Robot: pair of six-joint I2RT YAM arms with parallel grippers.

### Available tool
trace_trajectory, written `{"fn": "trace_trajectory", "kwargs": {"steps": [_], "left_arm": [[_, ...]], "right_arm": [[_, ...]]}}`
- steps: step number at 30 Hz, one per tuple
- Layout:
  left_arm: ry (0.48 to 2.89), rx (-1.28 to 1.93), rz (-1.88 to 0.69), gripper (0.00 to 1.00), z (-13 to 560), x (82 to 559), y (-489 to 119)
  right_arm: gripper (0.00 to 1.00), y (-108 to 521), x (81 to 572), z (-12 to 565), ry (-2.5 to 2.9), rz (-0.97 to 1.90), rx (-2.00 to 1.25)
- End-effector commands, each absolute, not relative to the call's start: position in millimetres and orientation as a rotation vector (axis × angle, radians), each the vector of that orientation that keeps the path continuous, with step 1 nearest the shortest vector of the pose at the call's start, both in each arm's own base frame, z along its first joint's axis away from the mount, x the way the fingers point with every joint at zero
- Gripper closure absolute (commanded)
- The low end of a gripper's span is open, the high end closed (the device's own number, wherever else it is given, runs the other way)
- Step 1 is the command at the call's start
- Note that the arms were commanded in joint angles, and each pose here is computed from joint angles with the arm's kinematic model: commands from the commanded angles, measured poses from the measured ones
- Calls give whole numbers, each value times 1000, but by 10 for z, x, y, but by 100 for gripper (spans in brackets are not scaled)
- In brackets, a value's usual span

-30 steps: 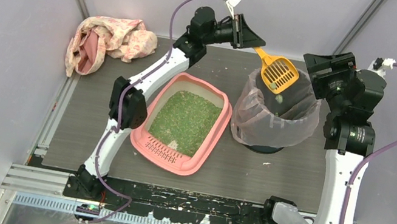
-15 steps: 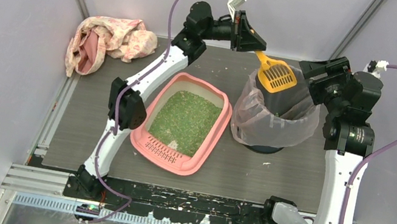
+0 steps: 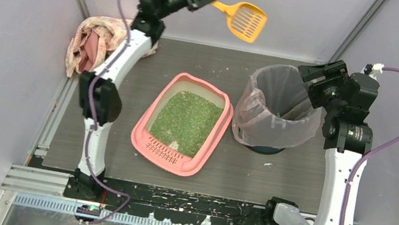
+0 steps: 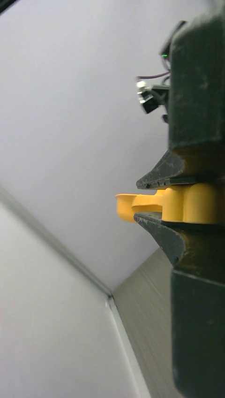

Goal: Clean the litter box

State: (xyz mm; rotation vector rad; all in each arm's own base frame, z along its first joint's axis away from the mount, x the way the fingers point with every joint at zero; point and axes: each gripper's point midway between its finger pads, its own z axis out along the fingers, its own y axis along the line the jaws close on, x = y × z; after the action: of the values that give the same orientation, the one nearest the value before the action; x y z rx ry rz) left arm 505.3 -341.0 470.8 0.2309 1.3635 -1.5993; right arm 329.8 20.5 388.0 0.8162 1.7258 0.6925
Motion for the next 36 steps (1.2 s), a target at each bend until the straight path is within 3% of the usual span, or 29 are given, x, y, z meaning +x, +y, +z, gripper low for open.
{"fn": "trace_trajectory", "kwargs": {"steps": [1, 5, 15, 19, 25, 26, 27, 28, 29, 30, 31, 36], "left_arm": [[1396, -28, -1525, 100, 5145, 4924, -2678], [1790, -144, -1306, 100, 4287, 4734, -2344], [2159, -135, -1130, 100, 2475, 3599, -2053], [2211, -137, -1057, 100, 2048, 3500, -1960], [2178, -62, -1055, 100, 2042, 3586, -2005], [2177, -45, -1073, 95, 2065, 3574, -2028], [2178, -40, -1084, 79, 2087, 3565, -2042], [2186, -53, -1087, 53, 2087, 3557, -2043], [2207, -75, -1083, 35, 2065, 3536, -2033], [2219, -86, -1078, 11, 2066, 3521, -2022], [2236, -103, -1066, 2, 2045, 3502, -2003], [2240, -115, -1004, 0, 2089, 3432, -1915]], "right_arm": [[30, 148, 3268, 4072, 1656, 672, 772], [30, 138, 3304, 4046, 1647, 676, 779], [30, 207, 3444, 3836, 1669, 760, 836], [30, 256, 3458, 3787, 1679, 796, 838], [30, 306, 3426, 3652, 1691, 839, 863], [30, 308, 3416, 3634, 1693, 839, 866], [30, 311, 3403, 3623, 1693, 839, 864], [30, 308, 3394, 3619, 1693, 835, 862], [30, 301, 3388, 3611, 1694, 828, 861], [30, 295, 3385, 3603, 1696, 821, 861], [30, 294, 3384, 3611, 1696, 817, 855], [30, 291, 3400, 3606, 1695, 816, 852]]}}
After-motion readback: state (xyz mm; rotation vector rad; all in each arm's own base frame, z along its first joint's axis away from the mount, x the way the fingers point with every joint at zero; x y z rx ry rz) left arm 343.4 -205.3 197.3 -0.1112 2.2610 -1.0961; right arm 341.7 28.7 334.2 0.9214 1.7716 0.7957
